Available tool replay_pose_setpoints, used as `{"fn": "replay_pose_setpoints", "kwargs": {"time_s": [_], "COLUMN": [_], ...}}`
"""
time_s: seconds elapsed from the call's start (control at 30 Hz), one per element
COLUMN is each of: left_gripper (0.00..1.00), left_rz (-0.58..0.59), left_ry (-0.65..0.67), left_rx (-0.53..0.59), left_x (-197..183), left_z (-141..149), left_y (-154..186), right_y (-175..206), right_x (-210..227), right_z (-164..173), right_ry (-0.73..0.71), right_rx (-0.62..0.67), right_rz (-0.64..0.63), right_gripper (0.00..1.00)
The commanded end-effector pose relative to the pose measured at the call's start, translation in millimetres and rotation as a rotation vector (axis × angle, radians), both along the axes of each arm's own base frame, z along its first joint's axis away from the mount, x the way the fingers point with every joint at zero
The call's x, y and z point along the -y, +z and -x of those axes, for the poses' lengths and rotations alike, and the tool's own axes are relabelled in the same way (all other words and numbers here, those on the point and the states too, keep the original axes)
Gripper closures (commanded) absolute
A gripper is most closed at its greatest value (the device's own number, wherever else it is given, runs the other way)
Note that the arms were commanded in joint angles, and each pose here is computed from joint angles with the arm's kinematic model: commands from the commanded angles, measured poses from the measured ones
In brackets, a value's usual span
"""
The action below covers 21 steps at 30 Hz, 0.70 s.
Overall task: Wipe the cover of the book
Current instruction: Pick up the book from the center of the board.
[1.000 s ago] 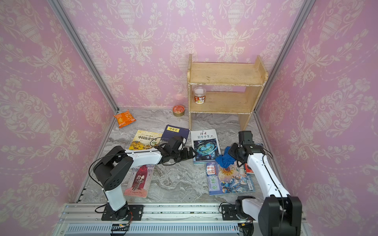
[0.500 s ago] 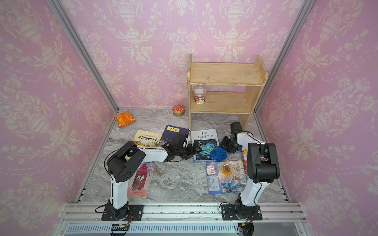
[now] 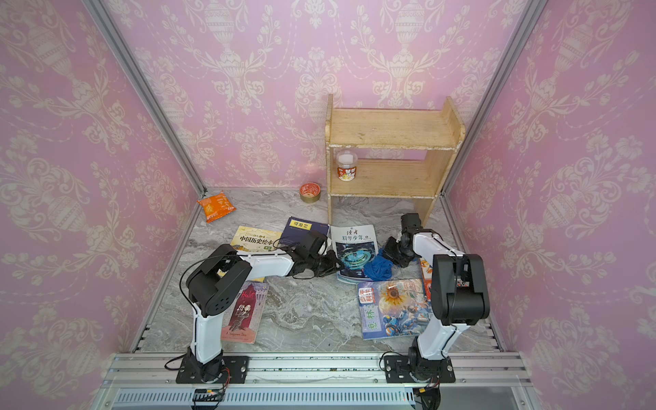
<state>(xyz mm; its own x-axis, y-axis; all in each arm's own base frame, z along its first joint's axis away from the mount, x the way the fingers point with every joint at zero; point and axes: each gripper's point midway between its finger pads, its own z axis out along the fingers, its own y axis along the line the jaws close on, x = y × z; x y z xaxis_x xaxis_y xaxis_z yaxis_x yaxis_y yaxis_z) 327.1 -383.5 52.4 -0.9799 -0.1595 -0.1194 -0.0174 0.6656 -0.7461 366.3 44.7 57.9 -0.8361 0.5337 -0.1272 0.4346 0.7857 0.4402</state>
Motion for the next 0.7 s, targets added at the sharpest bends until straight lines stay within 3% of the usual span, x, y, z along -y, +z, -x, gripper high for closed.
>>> {"fn": "replay_pose_setpoints", "kwargs": {"time_s": [0.0,0.17,0.3,0.5,0.67], "left_gripper": [0.9,1.0,1.0,1.0,0.95], "left_rz": [-0.04,-0.094,-0.118,-0.052,-0.047], "left_ry": [-0.061,-0.054,-0.054,-0.045,-0.041], "left_rx": [0.121,0.126,0.091,0.005,-0.033], "left_x": [-15,-56,-88,-121,-142], "left_z": [1,21,56,117,148], "left_y": [49,56,52,37,27], "right_y": [50,81,101,134,137], "right_x": [-11,-17,-32,-89,-147], "right_z": [-6,0,17,49,66], "right_ry": [0.032,0.058,0.121,0.303,0.439], "right_rx": [0.11,0.195,0.259,0.388,0.436], "right_rz": [-0.034,-0.026,-0.017,0.033,0.065], "right_gripper": [1.0,1.0,1.0,1.0,1.0]}}
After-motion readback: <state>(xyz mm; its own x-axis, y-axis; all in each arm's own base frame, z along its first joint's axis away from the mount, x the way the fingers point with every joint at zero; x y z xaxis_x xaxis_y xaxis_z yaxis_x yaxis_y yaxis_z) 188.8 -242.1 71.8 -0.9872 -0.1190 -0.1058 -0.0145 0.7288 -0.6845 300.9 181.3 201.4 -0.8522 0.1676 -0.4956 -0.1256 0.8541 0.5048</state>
